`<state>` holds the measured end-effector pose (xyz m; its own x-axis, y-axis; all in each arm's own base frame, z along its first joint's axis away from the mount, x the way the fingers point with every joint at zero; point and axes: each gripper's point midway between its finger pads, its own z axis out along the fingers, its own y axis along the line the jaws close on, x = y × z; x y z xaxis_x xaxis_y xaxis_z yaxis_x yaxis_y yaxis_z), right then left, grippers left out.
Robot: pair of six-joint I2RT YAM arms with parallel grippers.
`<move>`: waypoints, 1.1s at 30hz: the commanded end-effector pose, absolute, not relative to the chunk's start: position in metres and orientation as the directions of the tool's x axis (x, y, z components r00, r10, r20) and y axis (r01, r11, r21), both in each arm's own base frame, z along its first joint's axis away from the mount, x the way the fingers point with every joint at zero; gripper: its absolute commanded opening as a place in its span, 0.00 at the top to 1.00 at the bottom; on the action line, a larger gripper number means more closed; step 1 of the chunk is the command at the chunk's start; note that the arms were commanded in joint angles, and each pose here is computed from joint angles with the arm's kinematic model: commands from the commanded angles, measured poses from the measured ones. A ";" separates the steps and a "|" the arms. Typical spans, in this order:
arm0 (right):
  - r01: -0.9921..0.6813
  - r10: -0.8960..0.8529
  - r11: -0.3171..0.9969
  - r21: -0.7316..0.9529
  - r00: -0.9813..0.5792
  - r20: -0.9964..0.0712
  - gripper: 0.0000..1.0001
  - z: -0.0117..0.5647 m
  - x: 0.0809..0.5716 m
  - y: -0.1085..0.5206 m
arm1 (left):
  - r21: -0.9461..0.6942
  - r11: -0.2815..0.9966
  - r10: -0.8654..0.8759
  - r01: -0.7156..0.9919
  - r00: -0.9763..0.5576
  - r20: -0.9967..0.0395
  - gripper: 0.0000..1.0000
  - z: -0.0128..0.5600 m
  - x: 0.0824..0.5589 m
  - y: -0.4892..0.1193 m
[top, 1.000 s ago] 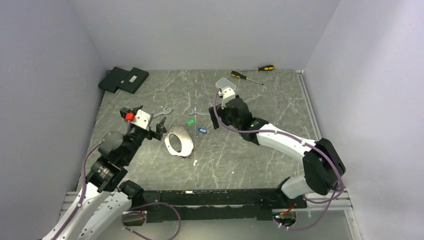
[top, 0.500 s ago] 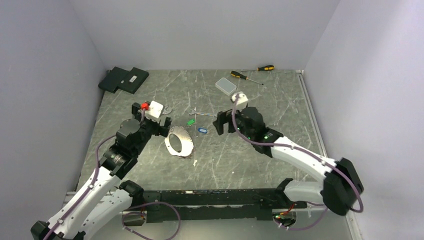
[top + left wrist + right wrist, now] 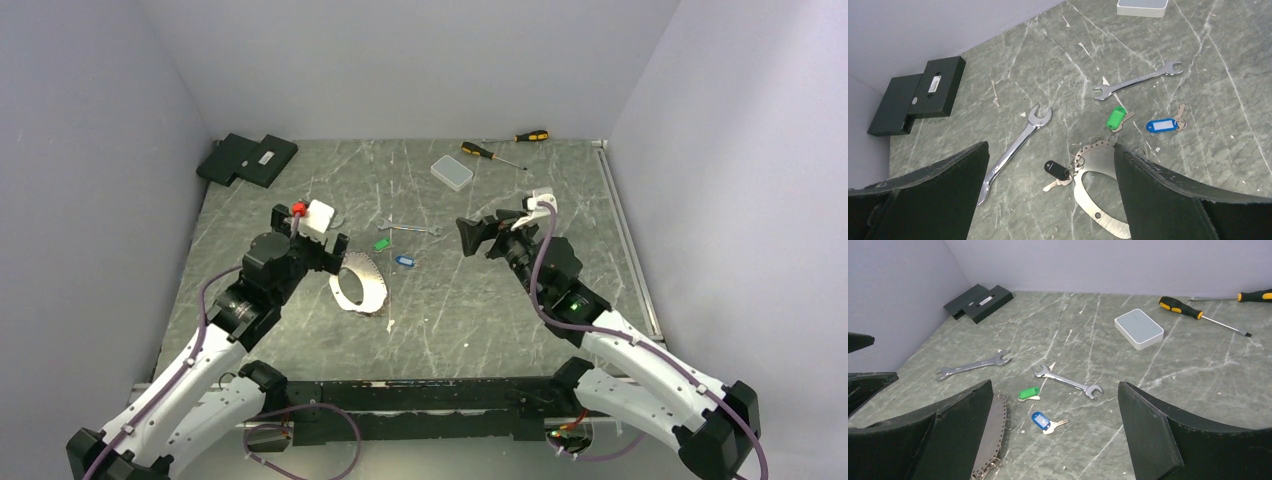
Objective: Put the keys on the keyring
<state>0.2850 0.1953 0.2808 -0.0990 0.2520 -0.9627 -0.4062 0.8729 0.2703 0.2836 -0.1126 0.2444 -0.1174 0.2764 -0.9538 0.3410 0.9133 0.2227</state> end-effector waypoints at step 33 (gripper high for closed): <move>-0.550 0.069 0.823 0.142 -0.152 -0.986 0.00 0.256 0.305 0.246 | 0.221 0.923 0.247 0.314 -0.044 -0.968 0.00 0.277 0.282 -0.108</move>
<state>0.3001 0.2353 0.2323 -0.1901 0.0755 -0.9789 -0.5130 0.8425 0.1646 0.2823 -0.1111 0.2519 -0.1031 0.2738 -0.9562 0.3368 0.9142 0.2255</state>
